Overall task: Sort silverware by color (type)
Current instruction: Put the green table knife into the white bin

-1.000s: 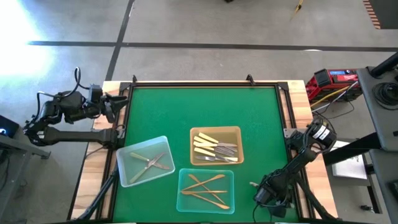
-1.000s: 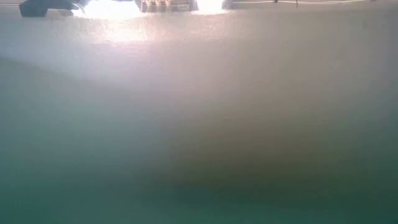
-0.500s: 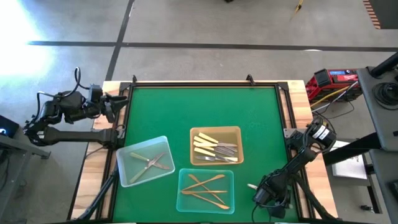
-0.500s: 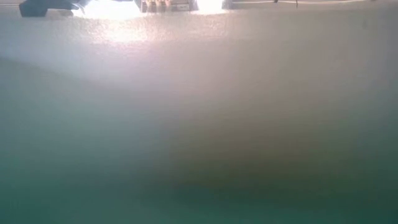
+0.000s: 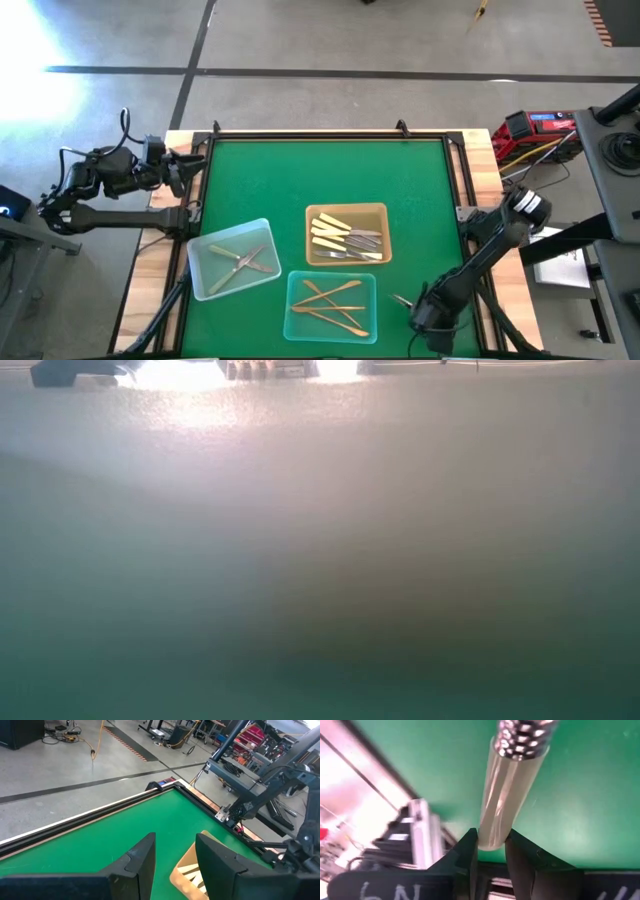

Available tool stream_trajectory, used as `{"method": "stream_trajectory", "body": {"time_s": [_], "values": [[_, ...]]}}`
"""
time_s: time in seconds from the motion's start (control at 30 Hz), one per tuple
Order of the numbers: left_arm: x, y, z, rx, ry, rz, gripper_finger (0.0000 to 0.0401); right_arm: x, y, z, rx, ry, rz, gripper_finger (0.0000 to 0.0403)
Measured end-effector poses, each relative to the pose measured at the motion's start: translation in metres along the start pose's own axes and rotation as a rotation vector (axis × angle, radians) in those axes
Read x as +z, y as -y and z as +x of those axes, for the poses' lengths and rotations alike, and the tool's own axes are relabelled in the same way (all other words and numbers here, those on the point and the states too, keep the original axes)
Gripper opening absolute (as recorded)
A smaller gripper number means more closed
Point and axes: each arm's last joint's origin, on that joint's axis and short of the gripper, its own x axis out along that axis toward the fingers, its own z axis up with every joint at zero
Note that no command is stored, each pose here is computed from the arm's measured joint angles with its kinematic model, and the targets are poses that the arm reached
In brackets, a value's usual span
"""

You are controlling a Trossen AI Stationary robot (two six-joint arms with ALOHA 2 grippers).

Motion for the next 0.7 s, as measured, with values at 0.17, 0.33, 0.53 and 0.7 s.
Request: {"method": "stream_trajectory", "body": {"time_s": [0.17,0.33,0.53,0.7], "values": [[0.0,0.0,0.0,0.0,0.0,0.0,0.0123,-0.014,-0.004,-0.025,0.051,0.166,0.056,0.0067],[0.0,0.0,0.0,-0.001,0.0,0.0,0.0123,-0.019,-0.005,-0.049,0.108,0.404,0.129,0.0067],[0.0,0.0,0.0,0.0,0.001,0.0,0.0123,-0.008,0.001,-0.074,0.139,0.649,0.157,0.0067],[0.0,0.0,0.0,0.0,0.0,0.0,0.0123,0.004,0.006,-0.096,0.151,0.79,0.103,0.0067]]}}
